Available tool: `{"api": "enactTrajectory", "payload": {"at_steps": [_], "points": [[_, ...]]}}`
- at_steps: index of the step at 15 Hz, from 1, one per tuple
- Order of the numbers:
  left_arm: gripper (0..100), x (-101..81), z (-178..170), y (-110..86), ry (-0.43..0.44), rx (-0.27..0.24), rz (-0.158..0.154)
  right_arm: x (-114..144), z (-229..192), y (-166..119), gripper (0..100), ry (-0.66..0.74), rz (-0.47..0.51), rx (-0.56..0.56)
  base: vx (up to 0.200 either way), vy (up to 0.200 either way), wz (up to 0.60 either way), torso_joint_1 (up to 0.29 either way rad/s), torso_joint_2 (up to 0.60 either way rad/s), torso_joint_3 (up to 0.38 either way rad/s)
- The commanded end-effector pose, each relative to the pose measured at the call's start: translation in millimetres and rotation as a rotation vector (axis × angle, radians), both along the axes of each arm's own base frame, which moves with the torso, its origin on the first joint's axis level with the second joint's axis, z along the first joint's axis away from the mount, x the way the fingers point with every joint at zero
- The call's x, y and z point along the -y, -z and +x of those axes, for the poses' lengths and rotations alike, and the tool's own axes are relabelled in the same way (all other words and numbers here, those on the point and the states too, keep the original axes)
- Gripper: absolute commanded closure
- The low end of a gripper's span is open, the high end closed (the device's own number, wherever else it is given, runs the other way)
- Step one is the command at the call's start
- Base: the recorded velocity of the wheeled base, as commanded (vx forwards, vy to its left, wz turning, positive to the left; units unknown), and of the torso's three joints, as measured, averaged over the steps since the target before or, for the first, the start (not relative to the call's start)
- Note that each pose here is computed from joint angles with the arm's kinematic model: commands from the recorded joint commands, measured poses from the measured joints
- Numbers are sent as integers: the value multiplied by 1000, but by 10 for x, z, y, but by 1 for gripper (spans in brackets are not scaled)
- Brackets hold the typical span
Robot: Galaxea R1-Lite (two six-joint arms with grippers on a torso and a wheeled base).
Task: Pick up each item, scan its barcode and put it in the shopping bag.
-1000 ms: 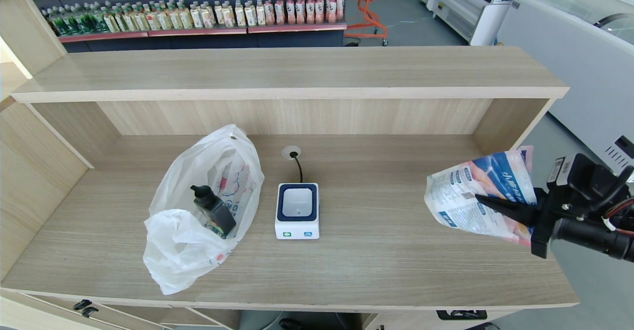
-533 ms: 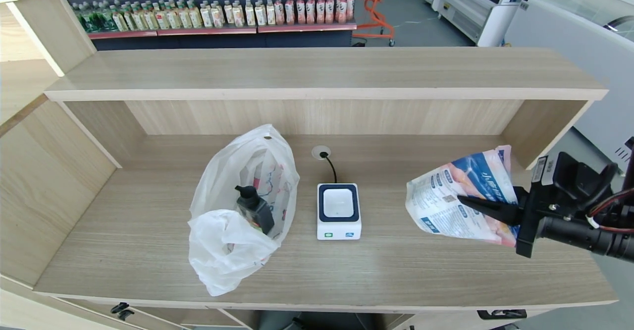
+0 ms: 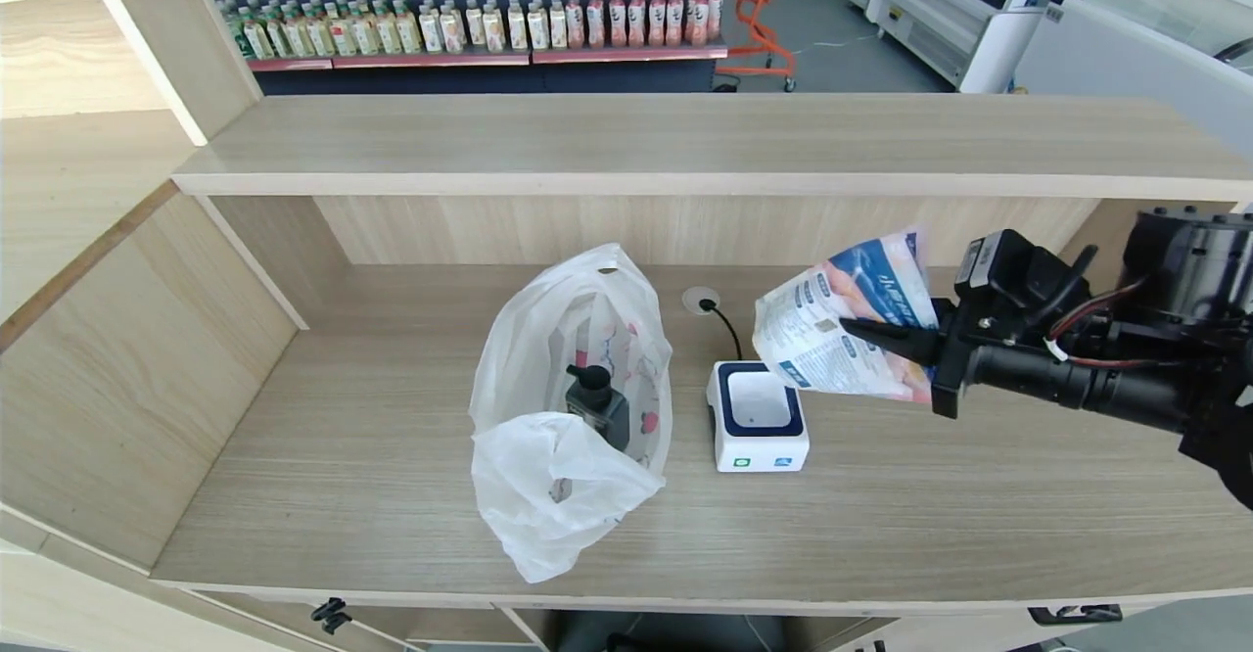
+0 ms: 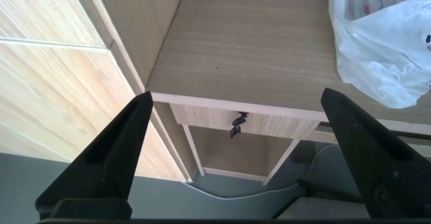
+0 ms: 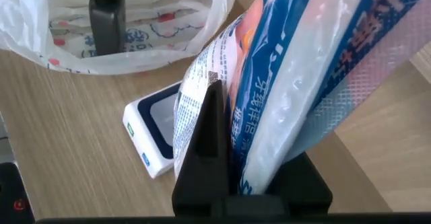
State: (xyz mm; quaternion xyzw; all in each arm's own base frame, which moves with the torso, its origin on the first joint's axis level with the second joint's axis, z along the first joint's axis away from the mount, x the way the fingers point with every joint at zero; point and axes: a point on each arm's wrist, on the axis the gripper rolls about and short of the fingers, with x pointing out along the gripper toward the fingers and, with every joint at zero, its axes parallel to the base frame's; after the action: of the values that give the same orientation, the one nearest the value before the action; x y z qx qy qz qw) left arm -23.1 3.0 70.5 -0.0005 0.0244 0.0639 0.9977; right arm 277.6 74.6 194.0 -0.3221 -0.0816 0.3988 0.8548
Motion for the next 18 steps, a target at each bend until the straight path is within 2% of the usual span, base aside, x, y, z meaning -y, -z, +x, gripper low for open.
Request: {"api": "enactTrajectory", "payload": {"at_steps": [1, 7, 13, 18], "points": [[0, 0, 1, 1, -1, -3, 0, -143, 269, 157, 100, -44, -2, -22, 0, 0, 0, 0, 0, 0], [0, 0, 0, 0, -1, 0, 0, -179, 431, 351, 100, -51, -6, -18, 0, 0, 0, 0, 0, 0], [0, 0, 0, 0, -1, 0, 0, -284, 548, 577, 100, -126, 6, 4, 0, 0, 0, 0, 0, 0], [0, 0, 1, 0, -1, -1, 0, -303, 608, 734, 100, -148, -35, 17, 0, 0, 0, 0, 0, 0]]}}
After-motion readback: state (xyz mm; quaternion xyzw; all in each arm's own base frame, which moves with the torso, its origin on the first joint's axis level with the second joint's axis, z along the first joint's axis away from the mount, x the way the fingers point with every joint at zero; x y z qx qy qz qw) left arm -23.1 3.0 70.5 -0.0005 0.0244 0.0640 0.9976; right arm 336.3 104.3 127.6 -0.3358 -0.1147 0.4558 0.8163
